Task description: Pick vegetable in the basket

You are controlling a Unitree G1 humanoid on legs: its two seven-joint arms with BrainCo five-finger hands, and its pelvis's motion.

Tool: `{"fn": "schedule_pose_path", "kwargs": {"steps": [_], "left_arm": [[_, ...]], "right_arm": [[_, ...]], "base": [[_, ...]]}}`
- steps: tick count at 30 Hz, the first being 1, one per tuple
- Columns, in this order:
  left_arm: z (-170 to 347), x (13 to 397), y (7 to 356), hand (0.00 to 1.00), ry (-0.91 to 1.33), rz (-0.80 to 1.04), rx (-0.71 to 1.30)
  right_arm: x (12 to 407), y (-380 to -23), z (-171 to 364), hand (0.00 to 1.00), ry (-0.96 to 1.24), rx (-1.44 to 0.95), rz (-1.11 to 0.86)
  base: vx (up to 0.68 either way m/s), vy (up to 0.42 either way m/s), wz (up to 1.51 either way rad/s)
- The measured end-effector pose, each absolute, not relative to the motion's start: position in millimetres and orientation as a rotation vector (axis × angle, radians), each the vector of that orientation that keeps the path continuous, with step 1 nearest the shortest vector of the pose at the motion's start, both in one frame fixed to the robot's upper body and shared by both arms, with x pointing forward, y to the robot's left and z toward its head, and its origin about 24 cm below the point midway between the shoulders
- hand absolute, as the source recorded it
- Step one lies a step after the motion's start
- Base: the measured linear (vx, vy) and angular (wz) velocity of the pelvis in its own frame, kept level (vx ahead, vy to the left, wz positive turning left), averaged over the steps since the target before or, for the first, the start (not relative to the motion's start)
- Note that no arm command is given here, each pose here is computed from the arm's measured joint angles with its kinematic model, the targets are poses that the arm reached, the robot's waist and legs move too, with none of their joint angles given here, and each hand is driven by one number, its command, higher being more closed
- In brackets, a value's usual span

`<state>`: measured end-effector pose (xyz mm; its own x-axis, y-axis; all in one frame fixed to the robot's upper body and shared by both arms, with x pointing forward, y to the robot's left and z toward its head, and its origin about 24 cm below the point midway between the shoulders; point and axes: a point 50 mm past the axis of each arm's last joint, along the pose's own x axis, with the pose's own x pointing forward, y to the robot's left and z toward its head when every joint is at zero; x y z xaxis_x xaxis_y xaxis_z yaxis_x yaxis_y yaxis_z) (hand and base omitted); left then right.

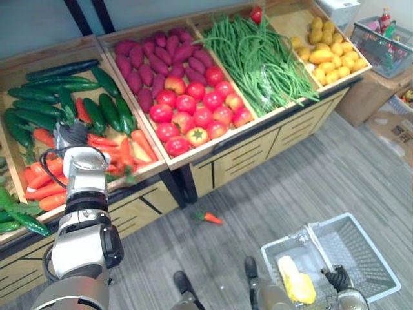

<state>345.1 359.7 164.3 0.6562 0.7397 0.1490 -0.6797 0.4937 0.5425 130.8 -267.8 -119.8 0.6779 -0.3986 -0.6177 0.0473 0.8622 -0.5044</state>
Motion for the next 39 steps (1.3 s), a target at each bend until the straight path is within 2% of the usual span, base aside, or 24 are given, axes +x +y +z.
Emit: {"fn": "schedule_pose_path", "kwargs": {"steps": [3, 7, 10, 14, 21, 24, 30, 39], "left_arm": [[177, 345, 358, 1.00, 0.048, 0.884, 0.629], [219, 338, 342, 1.00, -0.216, 0.868, 0.750], [213, 328, 332, 1.00, -0.279, 0.828, 0.846], [196, 315, 303, 1.00, -0.372, 0.701, 0.917], [161, 299, 254, 1.00, -0.427, 0.441, 0.956], [155, 289, 212, 1.00, -0.517, 0.255, 0.932], [147, 274, 159, 1.00, -0.619, -0.013, 0.899], [135, 252, 81, 1.00, -0.710, -0.390, 0.739]], "right_arm": [[129, -272, -119, 1.00, 0.800, -0.473, -0.284], [127, -279, -118, 1.00, 0.802, -0.462, -0.330], [120, -286, -117, 1.00, 0.823, -0.464, -0.358], [121, -309, -106, 1.00, 0.811, -0.556, -0.365], [153, -345, -69, 1.00, 0.704, -0.752, -0.342], [178, -354, -44, 1.00, 0.619, -0.870, -0.308], [212, -327, -18, 1.00, 0.438, -0.954, -0.168], [245, -253, 17, 1.00, 0.131, -1.063, 0.121]], "base": [[0.02, -0.005, 0.16], [0.01, -0.002, 0.09], [0.05, -0.003, -0.01], [0.04, 0.004, -0.02], [0.00, 0.005, -0.36], [0.02, 0.007, -0.69], [0.03, -0.014, -0.74], [0.07, -0.065, -0.55]]}}
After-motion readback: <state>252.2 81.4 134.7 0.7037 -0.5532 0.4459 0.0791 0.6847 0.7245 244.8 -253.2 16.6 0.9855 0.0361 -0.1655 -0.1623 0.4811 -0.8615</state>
